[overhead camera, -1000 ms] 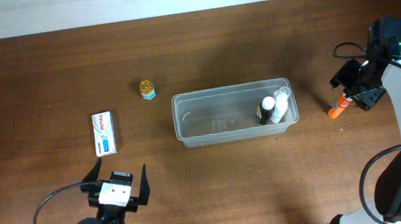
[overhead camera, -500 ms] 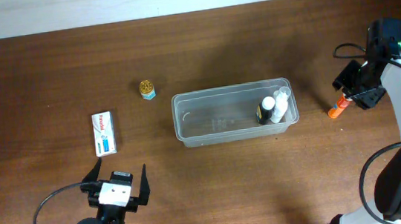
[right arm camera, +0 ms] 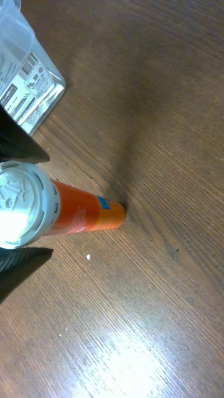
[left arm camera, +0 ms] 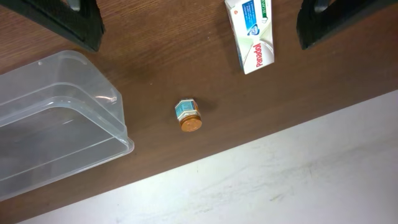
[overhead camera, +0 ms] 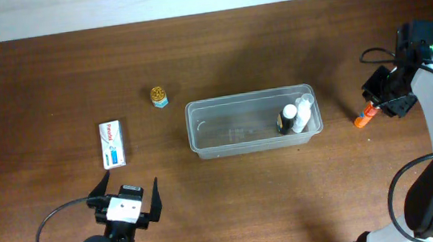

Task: Pack container
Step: 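Lower the right gripper and close it on the orange tube's white cap, then lift the orange tube and carry it left over the container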

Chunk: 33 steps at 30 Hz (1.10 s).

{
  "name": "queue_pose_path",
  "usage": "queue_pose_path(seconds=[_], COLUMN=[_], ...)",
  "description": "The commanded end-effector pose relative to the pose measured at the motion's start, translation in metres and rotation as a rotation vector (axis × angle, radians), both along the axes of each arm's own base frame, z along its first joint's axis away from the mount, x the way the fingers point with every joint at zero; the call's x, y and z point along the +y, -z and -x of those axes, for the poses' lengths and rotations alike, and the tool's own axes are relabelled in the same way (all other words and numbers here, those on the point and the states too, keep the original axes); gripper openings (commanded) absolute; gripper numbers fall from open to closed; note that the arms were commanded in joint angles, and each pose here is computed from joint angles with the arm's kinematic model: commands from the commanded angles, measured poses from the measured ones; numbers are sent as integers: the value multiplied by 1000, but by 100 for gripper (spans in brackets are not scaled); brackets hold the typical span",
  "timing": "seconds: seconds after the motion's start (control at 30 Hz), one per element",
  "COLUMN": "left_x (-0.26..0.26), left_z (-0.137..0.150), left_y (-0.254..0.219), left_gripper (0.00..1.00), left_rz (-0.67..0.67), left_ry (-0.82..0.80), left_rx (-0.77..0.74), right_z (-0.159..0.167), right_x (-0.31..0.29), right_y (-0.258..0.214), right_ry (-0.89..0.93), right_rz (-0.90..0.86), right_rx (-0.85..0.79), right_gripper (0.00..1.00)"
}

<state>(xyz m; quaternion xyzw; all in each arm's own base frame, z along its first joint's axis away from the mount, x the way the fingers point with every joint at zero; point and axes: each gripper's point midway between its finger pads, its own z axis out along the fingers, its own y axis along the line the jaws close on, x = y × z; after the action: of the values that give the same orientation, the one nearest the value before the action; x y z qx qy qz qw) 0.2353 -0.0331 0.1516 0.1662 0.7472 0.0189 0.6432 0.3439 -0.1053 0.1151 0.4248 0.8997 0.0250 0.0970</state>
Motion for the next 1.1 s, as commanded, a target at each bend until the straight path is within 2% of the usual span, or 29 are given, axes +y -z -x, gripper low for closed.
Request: queue_pose_path(seconds=[0.0,0.1,0.33,0.4,0.53,0.83,1.07], left_x=[0,0,0,0,0,0,0], left_z=[0,0,0,0,0,0,0], left_y=[1,1,1,1,1,1,1], left_gripper=[99,99,99,99,99,99,99], left_rz=[-13,-13,-13,-13,-13,-13,-13], left_ry=[4,4,4,4,4,4,4], left_rx=[-5,-5,-5,-5,-5,-5,-5], right_z=[3,3,3,2,-2,-8,-15], right_x=[-5,-5,-5,-5,-6,-4,14], right_y=[3,3,3,1,-8,-49,-94], right_ry=[16,16,16,16,15,-28,-149], right_rz=[11,12,12,13,19,20,-26], right_rx=[16,15,14,9,-12,-62,-126], right_gripper=[32,28,26,21,19,19,19])
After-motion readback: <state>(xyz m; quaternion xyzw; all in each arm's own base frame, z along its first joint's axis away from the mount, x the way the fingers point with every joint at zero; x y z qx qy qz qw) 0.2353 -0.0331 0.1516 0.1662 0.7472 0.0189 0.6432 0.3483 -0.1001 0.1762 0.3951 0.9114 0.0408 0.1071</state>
